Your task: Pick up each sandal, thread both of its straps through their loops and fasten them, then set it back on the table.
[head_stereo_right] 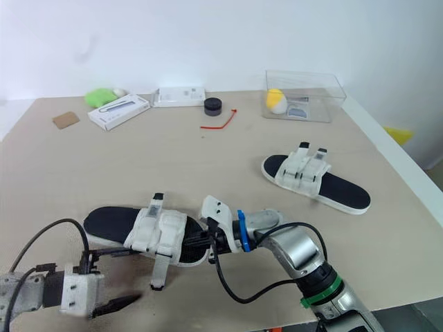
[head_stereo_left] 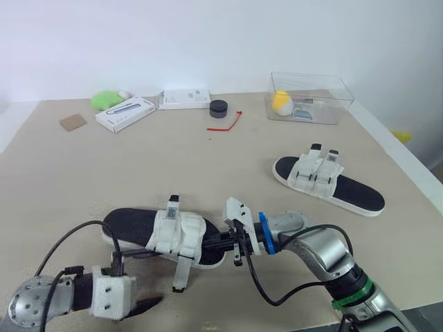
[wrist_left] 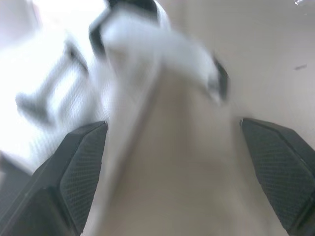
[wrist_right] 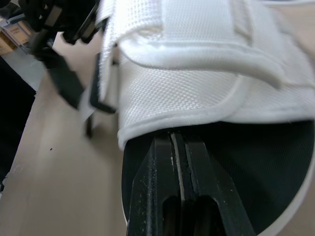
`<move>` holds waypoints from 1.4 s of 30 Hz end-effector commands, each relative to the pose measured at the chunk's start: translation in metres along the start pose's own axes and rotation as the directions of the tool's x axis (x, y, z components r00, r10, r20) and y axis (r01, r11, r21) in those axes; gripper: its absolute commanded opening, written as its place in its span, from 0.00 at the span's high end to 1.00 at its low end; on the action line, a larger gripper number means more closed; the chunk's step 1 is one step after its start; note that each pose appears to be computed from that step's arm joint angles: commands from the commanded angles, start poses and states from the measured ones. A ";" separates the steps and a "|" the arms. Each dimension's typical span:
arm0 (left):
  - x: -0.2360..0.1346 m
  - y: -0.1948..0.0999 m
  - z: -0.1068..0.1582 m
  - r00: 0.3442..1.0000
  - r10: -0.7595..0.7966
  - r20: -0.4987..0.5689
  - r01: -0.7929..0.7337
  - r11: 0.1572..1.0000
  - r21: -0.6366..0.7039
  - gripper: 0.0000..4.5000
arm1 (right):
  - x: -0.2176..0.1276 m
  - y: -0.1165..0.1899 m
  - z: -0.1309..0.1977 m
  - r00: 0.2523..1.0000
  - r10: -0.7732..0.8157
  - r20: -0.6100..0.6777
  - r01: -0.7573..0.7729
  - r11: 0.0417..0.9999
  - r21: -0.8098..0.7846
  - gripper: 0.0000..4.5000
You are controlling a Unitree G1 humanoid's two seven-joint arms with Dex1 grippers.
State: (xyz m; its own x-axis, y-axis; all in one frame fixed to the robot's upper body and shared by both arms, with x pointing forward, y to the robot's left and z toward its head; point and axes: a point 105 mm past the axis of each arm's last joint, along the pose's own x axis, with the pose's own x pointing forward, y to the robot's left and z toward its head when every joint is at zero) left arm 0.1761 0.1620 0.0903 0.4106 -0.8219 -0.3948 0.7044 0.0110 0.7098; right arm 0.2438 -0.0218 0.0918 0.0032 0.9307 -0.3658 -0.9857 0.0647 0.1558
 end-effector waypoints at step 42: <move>0.011 -0.007 0.019 0.910 -0.102 0.401 -0.221 0.699 0.680 0.01 | 0.000 0.000 -0.008 0.999 0.002 -0.045 -0.001 1.000 0.006 1.00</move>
State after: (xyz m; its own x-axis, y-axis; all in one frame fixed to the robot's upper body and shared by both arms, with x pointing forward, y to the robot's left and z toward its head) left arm 0.1682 0.1433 0.0896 0.0929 -0.9757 -0.1984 0.0274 -0.1966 0.9801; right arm 0.2443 -0.0228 0.0918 0.0013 0.9266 -0.3760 -0.9875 0.0606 0.1458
